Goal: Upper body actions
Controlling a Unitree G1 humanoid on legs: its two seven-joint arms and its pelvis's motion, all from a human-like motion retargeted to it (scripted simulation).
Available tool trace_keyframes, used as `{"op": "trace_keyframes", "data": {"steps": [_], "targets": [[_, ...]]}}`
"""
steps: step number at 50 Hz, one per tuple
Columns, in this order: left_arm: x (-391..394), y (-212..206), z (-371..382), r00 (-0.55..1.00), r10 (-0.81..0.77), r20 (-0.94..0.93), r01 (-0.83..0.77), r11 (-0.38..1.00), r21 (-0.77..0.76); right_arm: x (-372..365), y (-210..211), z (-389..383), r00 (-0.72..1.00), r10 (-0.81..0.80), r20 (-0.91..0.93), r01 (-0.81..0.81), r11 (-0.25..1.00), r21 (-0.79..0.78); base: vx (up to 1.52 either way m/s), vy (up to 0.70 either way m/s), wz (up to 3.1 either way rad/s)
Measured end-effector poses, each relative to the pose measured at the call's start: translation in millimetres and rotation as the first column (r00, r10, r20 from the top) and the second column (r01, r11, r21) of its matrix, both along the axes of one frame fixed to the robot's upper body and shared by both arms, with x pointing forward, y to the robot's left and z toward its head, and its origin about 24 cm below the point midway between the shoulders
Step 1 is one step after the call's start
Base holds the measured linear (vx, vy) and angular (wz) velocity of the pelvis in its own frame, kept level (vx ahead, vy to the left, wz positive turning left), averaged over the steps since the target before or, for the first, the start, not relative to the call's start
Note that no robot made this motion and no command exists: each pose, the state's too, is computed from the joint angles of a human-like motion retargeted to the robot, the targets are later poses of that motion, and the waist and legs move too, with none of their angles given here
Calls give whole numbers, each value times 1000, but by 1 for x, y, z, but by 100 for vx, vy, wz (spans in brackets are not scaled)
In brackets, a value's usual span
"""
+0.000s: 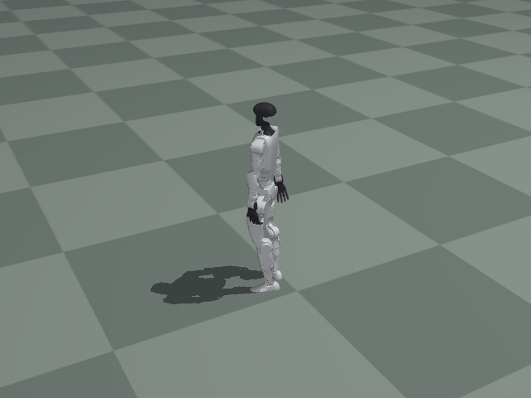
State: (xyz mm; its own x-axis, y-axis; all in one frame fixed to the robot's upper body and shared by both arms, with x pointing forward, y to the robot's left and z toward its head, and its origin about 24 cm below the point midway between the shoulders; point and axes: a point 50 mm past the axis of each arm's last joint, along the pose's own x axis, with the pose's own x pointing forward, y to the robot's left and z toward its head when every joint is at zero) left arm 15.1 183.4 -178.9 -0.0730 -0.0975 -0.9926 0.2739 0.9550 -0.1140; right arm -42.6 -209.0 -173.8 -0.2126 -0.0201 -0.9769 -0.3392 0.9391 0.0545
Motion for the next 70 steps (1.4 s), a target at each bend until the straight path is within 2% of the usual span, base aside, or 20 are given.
{"op": "trace_keyframes", "data": {"steps": [10,22,33,42,53,64,70], "targets": [[-9,-2,0,1000,3,-17,-3,1000,-23,-9,7,0,999,-8,-41,9,1000,28,-5,-2,-19],[-42,6,2,990,101,-103,-100,995,18,17,7,-3,994,105,30,-106,994,29,0,0,0],[-34,9,1,994,96,-54,-95,995,21,11,7,-1,997,71,-5,-71,997,21,9,11,73],[-36,10,1,992,108,-62,-107,994,21,2,3,0,993,116,-34,-116,993,14,13,29,127],[-37,27,3,986,165,-33,-160,980,119,-2,-9,2,993,112,-46,-113,993,-25,2,30,164],[-51,30,5,977,205,-66,-193,969,154,23,-27,3,993,116,34,-111,988,-107,-8,21,156],[-70,24,6,953,282,-106,-259,947,190,66,-20,1,980,107,169,-92,991,-93,-15,1,30]]}}
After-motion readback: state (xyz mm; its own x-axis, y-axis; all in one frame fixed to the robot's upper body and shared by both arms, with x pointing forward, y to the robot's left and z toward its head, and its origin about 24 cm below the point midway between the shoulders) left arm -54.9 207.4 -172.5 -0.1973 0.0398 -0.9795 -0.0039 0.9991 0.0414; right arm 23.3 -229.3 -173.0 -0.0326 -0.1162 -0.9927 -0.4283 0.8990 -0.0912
